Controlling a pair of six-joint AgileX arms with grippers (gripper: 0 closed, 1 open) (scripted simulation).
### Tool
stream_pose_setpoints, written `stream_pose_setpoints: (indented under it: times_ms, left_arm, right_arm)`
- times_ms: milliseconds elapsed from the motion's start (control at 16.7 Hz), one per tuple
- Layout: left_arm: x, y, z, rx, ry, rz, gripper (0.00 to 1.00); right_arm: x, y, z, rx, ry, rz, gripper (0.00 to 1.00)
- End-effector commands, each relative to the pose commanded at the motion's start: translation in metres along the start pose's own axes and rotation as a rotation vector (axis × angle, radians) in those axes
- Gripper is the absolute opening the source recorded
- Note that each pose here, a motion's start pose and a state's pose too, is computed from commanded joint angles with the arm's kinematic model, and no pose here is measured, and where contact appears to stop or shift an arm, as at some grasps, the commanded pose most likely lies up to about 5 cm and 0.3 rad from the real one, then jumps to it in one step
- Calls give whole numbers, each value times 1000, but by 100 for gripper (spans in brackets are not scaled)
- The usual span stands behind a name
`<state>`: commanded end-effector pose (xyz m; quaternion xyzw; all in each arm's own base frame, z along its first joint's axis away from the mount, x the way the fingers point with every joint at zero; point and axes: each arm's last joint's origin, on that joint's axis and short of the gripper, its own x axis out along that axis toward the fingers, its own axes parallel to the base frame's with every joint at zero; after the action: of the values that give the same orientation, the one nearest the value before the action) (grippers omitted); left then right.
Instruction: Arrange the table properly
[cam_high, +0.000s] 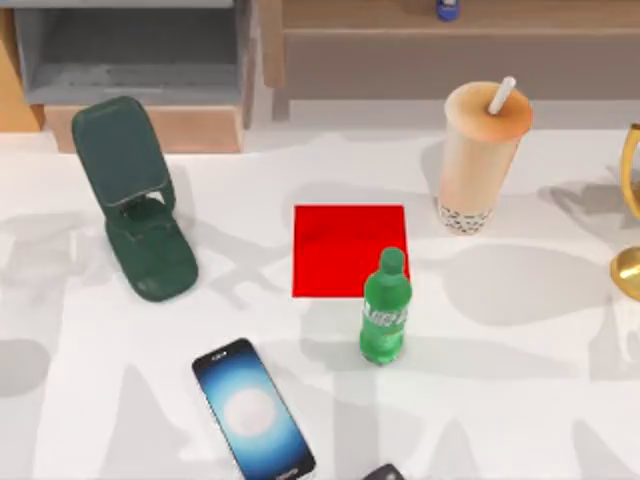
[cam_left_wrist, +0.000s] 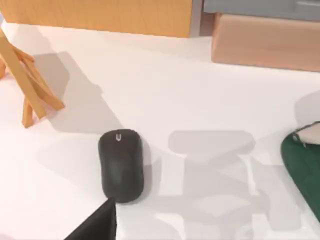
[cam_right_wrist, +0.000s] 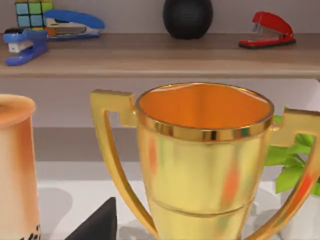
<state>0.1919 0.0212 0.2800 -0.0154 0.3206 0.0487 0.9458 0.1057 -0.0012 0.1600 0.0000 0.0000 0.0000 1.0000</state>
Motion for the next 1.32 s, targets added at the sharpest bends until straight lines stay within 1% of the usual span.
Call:
stream_pose_setpoints:
  times_ms: [180,360,540,720,840,960,1320]
  left_arm:
    - [44,11,44,-21,249,29,100]
    - [96,25,71,-46,469,50,100]
    - [147,41,84,-75,650,61,100]
    - [193,55,84,-103,796,64,100]
    - [215,62,81,-118,865,62,100]
    - [228,66,78,-128,905,60,100]
    - [232,66,78,-126,916,58,100]
  right_arm:
    - [0,0,0,0,0,0,100]
    - [0,0,0,0,0,0,100]
    - [0,0,0,0,0,0,100]
    - [0,0,0,0,0,0,100]
    - [0,0,0,0,0,0,100]
    - [0,0,0,0,0,0,100]
    - [0,0,0,0,0,0,100]
